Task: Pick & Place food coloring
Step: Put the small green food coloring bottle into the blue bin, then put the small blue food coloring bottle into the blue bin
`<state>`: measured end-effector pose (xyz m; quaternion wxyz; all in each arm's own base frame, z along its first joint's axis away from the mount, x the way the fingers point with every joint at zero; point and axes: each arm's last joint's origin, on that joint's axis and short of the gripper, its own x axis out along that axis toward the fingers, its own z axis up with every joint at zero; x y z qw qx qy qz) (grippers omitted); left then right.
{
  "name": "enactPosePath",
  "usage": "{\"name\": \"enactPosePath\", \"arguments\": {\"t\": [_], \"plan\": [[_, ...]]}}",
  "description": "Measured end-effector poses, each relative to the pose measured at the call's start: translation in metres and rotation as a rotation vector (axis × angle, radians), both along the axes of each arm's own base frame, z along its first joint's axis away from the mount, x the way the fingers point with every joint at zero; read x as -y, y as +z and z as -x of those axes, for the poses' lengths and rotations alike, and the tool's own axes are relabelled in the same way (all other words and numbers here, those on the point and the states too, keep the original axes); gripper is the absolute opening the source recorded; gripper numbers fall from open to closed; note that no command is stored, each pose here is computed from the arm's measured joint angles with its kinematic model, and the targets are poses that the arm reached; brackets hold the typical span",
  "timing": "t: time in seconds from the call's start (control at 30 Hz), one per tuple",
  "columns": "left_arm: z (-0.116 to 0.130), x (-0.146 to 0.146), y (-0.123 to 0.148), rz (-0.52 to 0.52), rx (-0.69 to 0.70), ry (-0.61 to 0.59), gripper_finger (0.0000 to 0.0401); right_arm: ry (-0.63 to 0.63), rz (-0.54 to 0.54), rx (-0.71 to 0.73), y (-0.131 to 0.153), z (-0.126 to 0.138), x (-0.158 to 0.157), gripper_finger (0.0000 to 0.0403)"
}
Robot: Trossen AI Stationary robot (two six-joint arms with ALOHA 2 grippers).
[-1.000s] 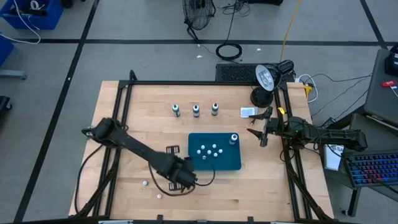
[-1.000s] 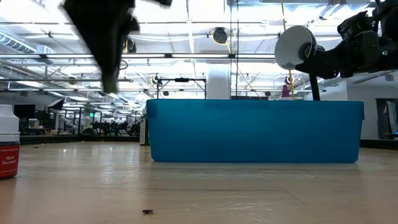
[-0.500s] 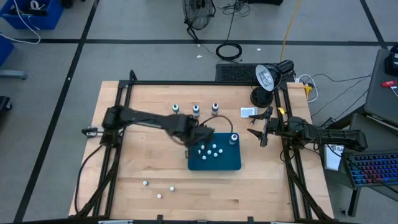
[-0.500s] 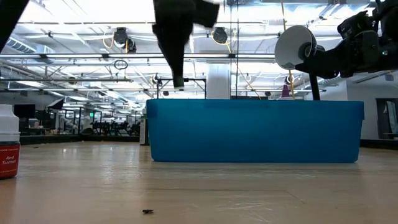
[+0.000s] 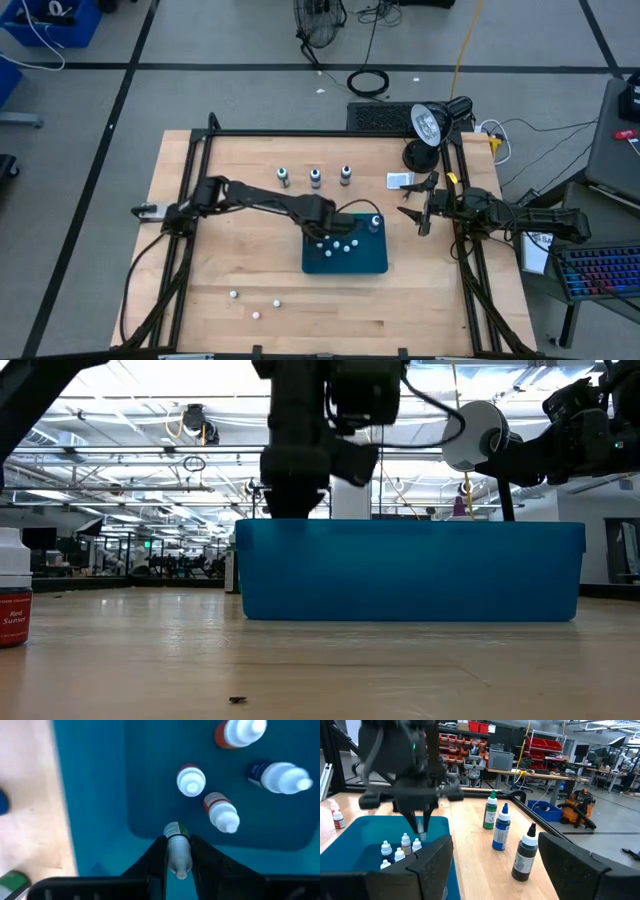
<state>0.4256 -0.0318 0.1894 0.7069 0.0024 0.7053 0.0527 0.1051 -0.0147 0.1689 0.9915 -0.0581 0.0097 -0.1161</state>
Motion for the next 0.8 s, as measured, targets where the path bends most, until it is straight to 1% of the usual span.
{"name": "enactPosePath", "arguments": {"t": [0.13,0.23,0.3,0.43,0.53,0.7,0.8], "plan": [[-0.003,0.001,-0.014,0.000,-0.035,-0.005,0.0060,0.000,0.000,0.000,0.000,0.000,0.000,0.0279],[-0.004,0.001,-0.019,-0.002,-0.046,-0.005,0.0060,0.000,0.000,0.000,0.000,0.000,0.000,0.0279],[-0.004,0.000,-0.019,-0.003,-0.047,-0.004,0.0078,0.000,0.000,0.000,0.000,0.000,0.000,0.0279],[-0.003,0.002,-0.018,-0.003,-0.046,-0.004,0.0137,0.000,0.000,0.000,0.000,0.000,0.000,0.0279],[-0.003,0.003,-0.017,-0.005,-0.041,-0.007,0.0167,0.000,0.000,0.000,0.000,0.000,0.000,0.0279],[-0.001,0.003,-0.011,-0.006,-0.056,0.003,0.0191,0.000,0.000,0.000,0.000,0.000,0.000,0.0279],[0.000,0.003,0.009,-0.010,-0.046,0.012,0.0199,0.000,0.000,0.000,0.000,0.000,0.000,0.0279]]}}
